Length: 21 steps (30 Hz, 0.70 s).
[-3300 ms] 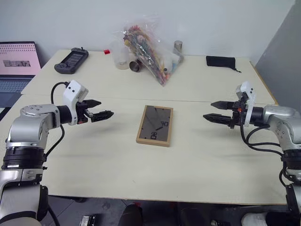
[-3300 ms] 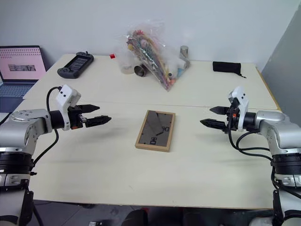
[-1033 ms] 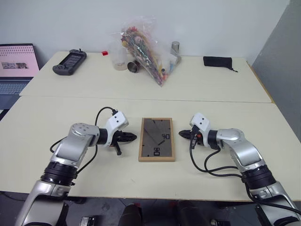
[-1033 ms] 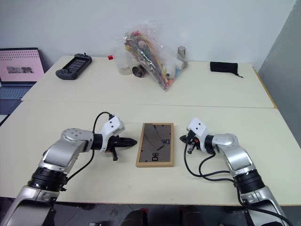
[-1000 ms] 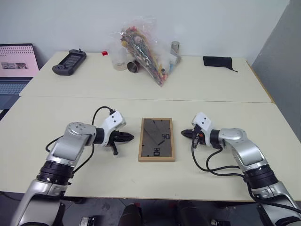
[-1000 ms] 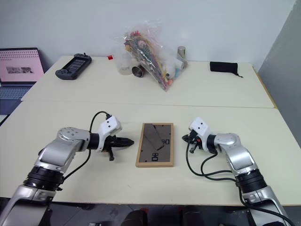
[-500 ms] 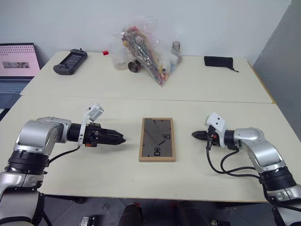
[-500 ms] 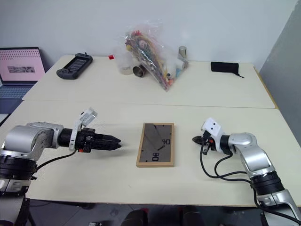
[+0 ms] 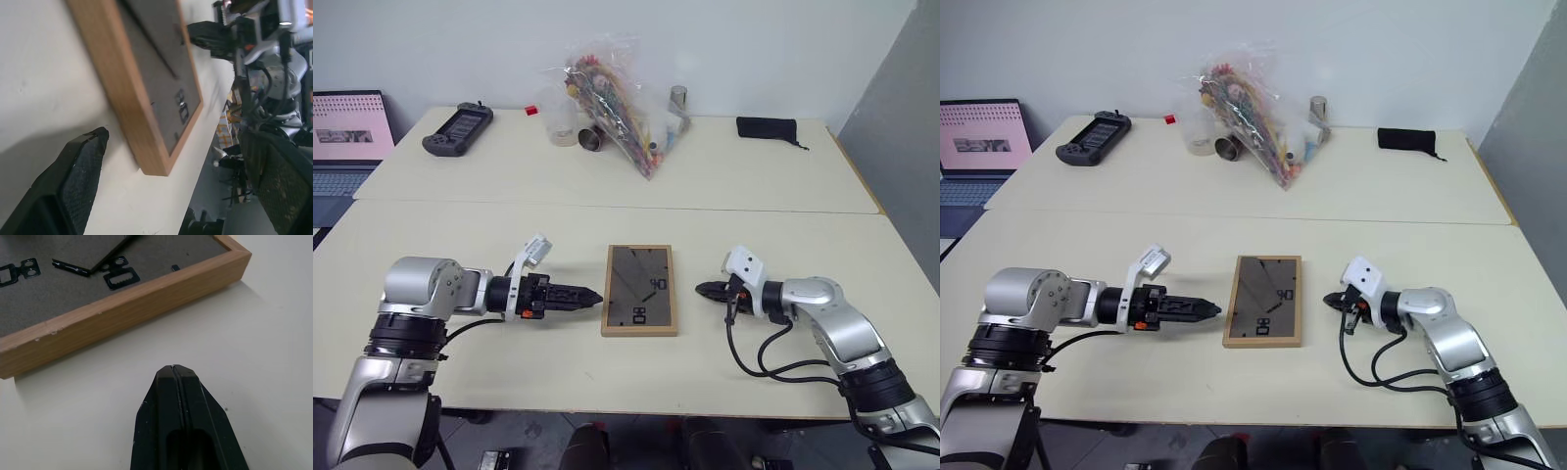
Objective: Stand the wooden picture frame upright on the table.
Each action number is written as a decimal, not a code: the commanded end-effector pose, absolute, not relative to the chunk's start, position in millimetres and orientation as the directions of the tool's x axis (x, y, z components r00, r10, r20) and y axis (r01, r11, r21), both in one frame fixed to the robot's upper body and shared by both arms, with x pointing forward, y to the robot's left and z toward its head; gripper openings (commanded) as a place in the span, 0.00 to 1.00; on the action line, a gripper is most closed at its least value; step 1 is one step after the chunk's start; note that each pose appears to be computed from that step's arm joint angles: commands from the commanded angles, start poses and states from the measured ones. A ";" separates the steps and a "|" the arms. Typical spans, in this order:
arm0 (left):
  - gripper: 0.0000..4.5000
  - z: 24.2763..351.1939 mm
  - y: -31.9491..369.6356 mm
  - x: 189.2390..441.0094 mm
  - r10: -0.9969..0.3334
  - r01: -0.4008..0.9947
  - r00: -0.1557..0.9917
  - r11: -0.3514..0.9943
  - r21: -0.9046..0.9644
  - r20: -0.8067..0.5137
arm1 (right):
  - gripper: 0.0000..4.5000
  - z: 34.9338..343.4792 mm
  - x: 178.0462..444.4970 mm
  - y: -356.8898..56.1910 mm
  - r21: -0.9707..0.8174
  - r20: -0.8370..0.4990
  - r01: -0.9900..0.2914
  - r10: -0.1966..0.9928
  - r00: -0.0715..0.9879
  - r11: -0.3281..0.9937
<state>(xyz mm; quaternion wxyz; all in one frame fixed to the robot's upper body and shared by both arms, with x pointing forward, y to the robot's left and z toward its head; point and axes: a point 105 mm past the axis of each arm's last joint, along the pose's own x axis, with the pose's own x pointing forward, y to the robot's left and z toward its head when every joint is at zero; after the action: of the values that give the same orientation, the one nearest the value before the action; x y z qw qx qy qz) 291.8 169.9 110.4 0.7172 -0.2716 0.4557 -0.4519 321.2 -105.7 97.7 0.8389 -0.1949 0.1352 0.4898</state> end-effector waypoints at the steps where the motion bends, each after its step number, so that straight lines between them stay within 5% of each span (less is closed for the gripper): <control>1: 1.00 101.5 166.0 289.4 -0.884 0.377 0.157 0.466 -0.800 -0.440 | 0.00 107.7 316.2 -90.1 -0.220 -0.386 -0.887 0.799 0.462 0.406; 19: 1.00 102.0 143.7 292.5 -0.913 0.442 0.158 0.405 -0.800 -0.376 | 0.00 112.4 312.4 -36.7 -0.182 -0.325 -0.914 0.856 0.403 0.362; 21: 0.92 103.2 145.0 292.6 -0.914 0.444 0.165 0.404 -0.800 -0.370 | 0.00 112.3 313.1 -36.5 -0.183 -0.324 -0.914 0.855 0.405 0.363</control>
<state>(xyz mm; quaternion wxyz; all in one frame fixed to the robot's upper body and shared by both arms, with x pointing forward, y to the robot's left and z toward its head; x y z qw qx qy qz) 296.8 151.3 106.4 0.7238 -0.2648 0.4351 -0.4654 312.8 -41.3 102.1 0.8232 -0.1606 0.1089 0.5336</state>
